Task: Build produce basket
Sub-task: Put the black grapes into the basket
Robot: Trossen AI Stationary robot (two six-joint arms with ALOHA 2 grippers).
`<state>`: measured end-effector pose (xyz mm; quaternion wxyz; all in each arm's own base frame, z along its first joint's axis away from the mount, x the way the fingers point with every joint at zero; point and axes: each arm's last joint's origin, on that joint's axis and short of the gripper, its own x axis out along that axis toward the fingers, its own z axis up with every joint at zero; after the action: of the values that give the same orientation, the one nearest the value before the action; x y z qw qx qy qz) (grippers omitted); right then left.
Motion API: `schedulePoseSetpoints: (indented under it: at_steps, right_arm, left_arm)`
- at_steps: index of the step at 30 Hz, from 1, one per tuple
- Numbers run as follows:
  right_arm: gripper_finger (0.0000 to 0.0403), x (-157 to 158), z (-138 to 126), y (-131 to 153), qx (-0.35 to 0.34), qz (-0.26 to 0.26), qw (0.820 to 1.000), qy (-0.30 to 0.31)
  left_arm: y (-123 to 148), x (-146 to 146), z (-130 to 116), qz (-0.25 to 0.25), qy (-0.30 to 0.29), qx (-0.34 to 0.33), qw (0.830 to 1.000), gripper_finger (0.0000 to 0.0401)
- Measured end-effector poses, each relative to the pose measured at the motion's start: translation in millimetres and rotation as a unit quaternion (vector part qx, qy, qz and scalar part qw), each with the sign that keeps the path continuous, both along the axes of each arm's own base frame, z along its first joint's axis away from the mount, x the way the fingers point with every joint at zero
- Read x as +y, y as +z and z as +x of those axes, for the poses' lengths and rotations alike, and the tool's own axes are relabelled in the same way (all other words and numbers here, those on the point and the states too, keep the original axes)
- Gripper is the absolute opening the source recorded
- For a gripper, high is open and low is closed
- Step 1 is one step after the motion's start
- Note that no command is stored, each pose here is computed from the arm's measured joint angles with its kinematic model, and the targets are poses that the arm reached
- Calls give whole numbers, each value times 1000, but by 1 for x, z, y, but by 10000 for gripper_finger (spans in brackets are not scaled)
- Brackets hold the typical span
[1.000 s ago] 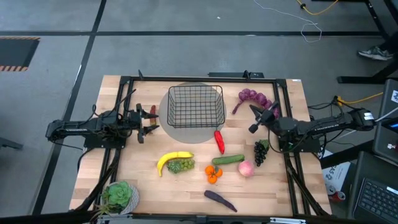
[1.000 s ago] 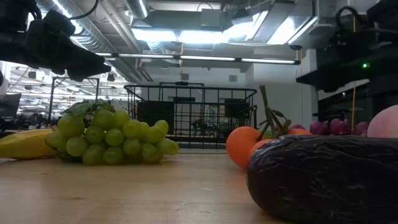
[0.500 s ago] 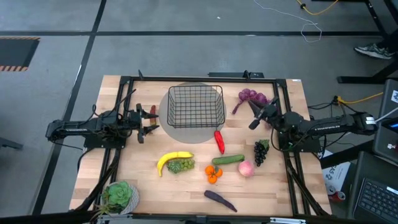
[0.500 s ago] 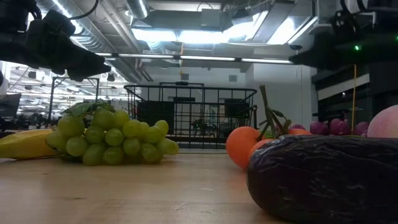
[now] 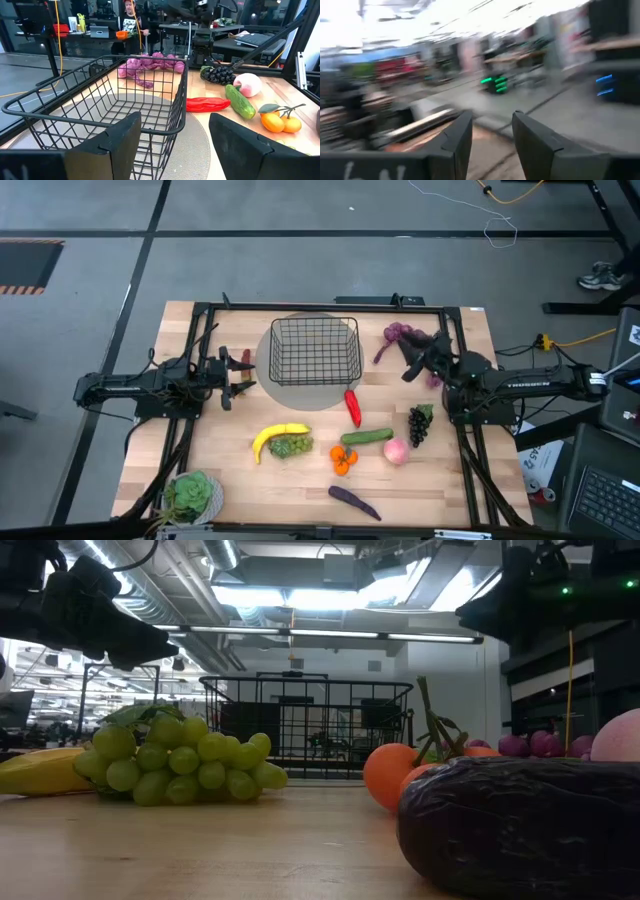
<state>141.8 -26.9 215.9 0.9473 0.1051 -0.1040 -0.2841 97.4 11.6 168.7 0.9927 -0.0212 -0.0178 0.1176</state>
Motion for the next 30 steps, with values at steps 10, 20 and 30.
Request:
schedulePoseSetpoints:
  at_steps: [10, 20, 30]
  right_arm:
    - [136, 24, 13, 46, 19, 30, 964, 264]
    - [136, 37, 10, 110, 354, 190, 913, 73]
    - [136, 61, 19, 106, 522, 394, 747, 120]
  left_arm:
    - [0, 0, 0, 0, 0, 0, 1000, 230]
    - [0, 0, 0, 0, 0, 0, 1000, 230]
    - [0, 0, 0, 0, 0, 0, 1000, 230]
